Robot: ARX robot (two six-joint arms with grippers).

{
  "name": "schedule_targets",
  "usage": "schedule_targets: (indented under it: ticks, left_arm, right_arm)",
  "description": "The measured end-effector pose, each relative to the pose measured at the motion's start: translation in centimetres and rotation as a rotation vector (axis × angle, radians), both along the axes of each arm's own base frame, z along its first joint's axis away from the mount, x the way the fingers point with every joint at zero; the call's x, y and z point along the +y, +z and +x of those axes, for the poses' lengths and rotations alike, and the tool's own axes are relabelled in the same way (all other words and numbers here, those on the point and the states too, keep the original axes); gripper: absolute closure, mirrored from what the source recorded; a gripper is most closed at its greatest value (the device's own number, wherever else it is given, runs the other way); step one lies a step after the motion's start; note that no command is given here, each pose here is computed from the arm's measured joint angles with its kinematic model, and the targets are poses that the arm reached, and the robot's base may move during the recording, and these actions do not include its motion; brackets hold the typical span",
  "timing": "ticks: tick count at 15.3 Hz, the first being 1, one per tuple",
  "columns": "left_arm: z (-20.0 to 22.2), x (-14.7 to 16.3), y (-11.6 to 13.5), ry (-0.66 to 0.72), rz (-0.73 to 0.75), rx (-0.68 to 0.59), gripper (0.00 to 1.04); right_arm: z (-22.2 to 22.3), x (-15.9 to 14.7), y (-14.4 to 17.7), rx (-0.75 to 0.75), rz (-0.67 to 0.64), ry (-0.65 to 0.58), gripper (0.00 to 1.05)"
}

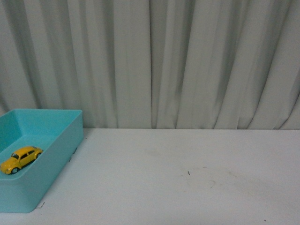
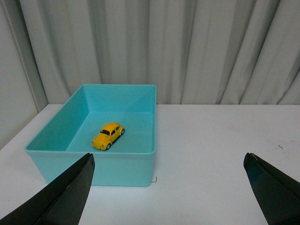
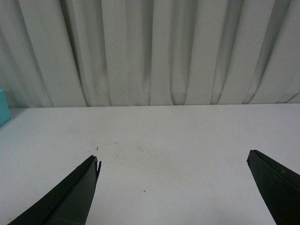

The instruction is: Wind up and store yellow beetle toy

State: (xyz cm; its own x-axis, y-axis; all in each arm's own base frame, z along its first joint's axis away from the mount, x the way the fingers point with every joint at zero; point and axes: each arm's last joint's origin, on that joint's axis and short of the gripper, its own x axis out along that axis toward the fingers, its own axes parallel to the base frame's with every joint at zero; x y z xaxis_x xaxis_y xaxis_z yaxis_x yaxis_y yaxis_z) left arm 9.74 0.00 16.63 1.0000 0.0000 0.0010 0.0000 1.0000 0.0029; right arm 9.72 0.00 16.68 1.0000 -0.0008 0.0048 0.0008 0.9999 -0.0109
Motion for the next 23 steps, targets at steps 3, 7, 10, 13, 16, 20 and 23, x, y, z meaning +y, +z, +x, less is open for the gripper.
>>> schedule_targets:
  ticks: [3, 7, 10, 13, 16, 20, 23]
  left_arm:
    - [0.0, 0.0, 0.0, 0.0, 0.0, 0.0, 0.07]
    - [0.0, 0.0, 0.0, 0.0, 0.0, 0.0, 0.07]
    - [0.0, 0.0, 0.0, 0.0, 0.0, 0.0, 0.07]
    - [0.0, 0.0, 0.0, 0.0, 0.0, 0.0, 0.07]
    - [0.0, 0.0, 0.0, 0.0, 0.0, 0.0, 0.07]
    - [0.0, 0.0, 0.0, 0.0, 0.0, 0.0, 0.07]
    - [0.0, 0.0, 0.0, 0.0, 0.0, 0.0, 0.07]
  right_arm:
    - [0.0, 0.0, 0.0, 0.0, 0.0, 0.0, 0.07]
    - [0.0, 0.0, 0.0, 0.0, 0.0, 0.0, 0.07]
    - [0.0, 0.0, 0.0, 0.0, 0.0, 0.0, 0.07]
    - [0.0, 0.0, 0.0, 0.0, 0.0, 0.0, 0.07]
    - [0.0, 0.0, 0.0, 0.0, 0.0, 0.0, 0.07]
    - [0.0, 0.0, 0.0, 0.0, 0.0, 0.0, 0.07]
    - [0.0, 0.0, 0.0, 0.0, 0.0, 0.0, 0.07]
